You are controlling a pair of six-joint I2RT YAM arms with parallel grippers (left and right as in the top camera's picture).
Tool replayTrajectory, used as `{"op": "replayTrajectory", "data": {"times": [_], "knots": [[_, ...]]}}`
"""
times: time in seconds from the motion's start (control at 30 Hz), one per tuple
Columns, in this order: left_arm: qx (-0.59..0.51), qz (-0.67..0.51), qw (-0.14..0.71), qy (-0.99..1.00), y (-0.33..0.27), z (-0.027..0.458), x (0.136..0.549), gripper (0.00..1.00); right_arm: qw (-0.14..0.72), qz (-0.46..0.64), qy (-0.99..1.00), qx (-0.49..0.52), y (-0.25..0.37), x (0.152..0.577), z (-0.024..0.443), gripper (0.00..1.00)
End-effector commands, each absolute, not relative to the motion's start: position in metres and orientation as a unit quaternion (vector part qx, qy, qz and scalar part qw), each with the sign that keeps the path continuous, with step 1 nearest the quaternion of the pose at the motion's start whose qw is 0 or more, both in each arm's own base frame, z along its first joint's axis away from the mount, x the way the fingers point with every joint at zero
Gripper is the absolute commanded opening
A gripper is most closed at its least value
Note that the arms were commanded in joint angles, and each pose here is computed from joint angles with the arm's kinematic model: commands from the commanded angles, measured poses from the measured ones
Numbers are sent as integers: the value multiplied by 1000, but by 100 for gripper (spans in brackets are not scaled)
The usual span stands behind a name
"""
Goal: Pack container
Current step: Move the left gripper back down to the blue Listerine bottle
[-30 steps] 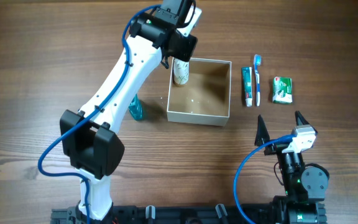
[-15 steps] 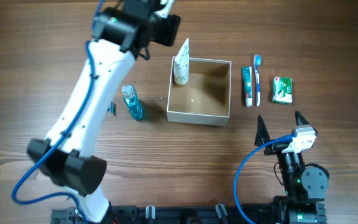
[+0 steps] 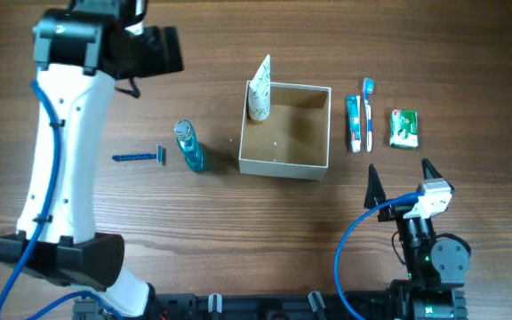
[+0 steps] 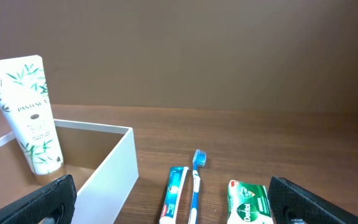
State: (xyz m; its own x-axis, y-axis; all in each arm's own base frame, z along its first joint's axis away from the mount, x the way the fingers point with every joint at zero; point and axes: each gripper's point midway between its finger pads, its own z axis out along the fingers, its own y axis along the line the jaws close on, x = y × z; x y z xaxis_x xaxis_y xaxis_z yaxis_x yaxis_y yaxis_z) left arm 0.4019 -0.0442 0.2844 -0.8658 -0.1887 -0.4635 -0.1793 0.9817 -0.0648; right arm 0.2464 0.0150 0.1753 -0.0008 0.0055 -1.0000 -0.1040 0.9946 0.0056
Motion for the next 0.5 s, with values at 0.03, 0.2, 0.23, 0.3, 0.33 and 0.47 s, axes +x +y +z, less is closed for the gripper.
{"op": "replayTrajectory", "data": {"times": [0.03,0.2,0.23,0.3,0.33,0.47], "knots": [[-153,-21,210,965,-35,285,382,100,709,43,703,-42,18,246,177,100],[-139,-82,177,971,-59,281,373,100,709,43,703,-42,18,246,177,100],[-137,-95,172,971,-63,280,373,100,709,43,703,-41,18,246,177,100],[-155,-107,162,969,-67,278,373,100,709,43,703,-42,18,246,177,100],[-172,-108,156,966,-67,276,373,100,709,43,703,-41,18,246,177,100],[-202,-99,113,968,-68,255,370,100,709,43,703,-42,18,246,177,100]]}}
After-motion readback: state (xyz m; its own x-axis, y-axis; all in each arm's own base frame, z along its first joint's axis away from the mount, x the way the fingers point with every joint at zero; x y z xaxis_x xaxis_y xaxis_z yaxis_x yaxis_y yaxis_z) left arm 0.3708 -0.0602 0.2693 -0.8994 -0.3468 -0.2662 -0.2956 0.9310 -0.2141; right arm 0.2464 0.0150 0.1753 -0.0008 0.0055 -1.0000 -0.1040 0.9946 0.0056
